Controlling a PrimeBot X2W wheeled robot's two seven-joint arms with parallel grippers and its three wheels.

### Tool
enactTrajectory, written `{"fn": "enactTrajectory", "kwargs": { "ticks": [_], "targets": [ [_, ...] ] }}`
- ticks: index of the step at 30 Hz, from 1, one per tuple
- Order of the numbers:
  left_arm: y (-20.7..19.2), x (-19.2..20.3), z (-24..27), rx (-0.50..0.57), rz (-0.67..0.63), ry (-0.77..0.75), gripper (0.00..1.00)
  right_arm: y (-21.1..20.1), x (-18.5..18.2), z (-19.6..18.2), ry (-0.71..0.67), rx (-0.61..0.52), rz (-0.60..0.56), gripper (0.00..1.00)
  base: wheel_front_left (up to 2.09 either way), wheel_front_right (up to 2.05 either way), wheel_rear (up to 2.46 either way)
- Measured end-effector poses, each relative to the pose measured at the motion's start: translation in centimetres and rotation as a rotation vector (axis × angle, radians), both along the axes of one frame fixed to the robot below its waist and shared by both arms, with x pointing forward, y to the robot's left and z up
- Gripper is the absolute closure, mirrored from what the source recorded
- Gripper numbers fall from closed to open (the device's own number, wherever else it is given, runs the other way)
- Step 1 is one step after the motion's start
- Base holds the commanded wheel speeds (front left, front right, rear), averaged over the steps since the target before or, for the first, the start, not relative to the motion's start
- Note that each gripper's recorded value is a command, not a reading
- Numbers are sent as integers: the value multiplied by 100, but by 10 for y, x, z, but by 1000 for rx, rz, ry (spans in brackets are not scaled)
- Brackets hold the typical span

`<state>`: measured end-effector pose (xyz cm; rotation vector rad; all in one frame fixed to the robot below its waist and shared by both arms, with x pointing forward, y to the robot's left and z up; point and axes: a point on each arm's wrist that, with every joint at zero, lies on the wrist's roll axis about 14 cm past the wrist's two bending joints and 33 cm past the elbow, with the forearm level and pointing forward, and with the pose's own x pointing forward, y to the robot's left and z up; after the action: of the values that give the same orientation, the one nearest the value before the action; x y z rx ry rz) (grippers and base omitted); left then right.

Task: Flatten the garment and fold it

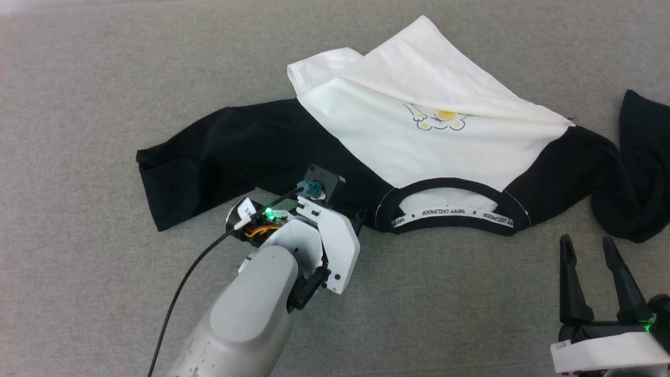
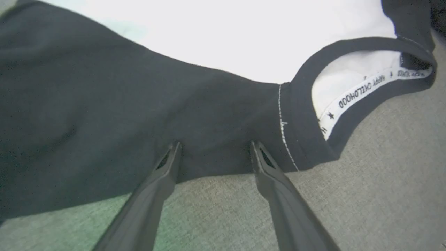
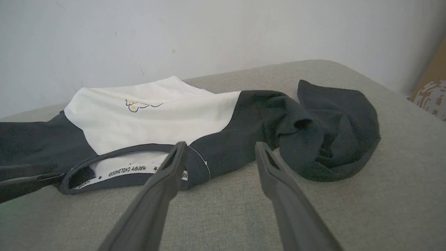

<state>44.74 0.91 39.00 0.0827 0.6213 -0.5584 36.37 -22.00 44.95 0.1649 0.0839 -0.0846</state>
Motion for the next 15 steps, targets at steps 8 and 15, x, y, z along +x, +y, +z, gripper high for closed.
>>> {"fn": "enactTrajectory", "kwargs": {
  "ticks": [8, 15],
  "targets": [
    [-8, 8, -12, 45, -4, 76, 0, -6, -4, -6, 23, -1, -22, 0, 0, 0, 0],
    [-17, 10, -18, 22, -22, 138, 100, -16, -7, -10, 37, -5, -55, 0, 0, 0, 0]
  ]
}}
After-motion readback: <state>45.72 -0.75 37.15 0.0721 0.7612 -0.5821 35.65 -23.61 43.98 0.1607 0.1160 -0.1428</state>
